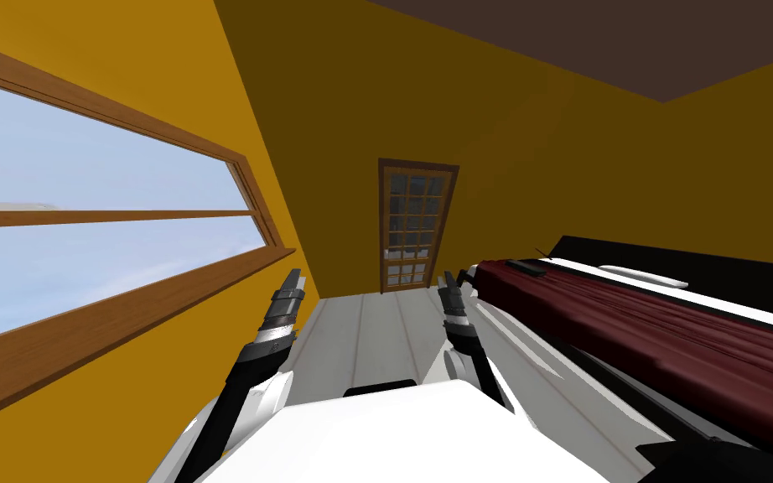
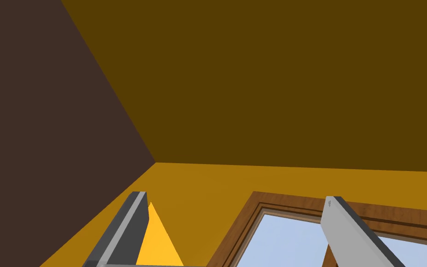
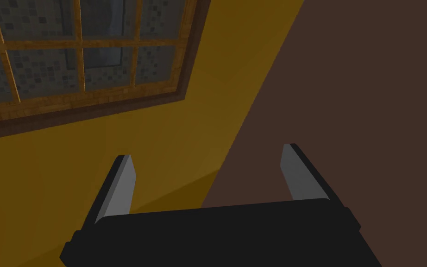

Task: Pull the door open

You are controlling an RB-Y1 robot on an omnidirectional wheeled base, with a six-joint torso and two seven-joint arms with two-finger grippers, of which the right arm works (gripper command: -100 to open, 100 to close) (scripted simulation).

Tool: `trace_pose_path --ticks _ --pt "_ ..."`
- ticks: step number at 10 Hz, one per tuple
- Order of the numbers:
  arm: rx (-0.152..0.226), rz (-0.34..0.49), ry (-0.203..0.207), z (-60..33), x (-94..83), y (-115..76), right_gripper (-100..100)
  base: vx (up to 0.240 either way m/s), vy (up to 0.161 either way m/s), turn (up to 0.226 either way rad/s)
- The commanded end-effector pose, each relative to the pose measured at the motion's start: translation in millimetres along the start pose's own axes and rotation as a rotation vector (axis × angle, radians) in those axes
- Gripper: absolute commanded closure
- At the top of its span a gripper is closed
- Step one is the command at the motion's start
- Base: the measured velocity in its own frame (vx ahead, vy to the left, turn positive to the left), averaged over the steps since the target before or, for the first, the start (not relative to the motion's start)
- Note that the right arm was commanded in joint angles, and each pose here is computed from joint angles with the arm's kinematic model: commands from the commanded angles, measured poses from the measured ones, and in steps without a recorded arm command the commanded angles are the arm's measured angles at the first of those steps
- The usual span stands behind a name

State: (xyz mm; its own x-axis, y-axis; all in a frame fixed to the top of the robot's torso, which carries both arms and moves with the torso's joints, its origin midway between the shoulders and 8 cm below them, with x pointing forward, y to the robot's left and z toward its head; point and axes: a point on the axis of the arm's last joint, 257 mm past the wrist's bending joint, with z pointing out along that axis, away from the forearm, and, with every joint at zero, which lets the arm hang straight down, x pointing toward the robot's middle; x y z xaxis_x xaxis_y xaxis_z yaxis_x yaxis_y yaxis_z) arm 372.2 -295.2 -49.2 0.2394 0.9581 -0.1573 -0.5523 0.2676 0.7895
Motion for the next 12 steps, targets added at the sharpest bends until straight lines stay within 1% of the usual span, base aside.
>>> trace_pose_path --ticks 1,2,12 --pt "0.011 -0.030 0.008 -0.5 1.8 -9.0 -100 0.105 0.020 0.010" --pt "0.026 -0.067 0.019 -2.6 4.4 -20.3 -100 0.123 0.029 0.025" --pt "0.106 -0.274 0.083 -17.5 16.7 -82.5 -100 0.105 0.025 0.014"
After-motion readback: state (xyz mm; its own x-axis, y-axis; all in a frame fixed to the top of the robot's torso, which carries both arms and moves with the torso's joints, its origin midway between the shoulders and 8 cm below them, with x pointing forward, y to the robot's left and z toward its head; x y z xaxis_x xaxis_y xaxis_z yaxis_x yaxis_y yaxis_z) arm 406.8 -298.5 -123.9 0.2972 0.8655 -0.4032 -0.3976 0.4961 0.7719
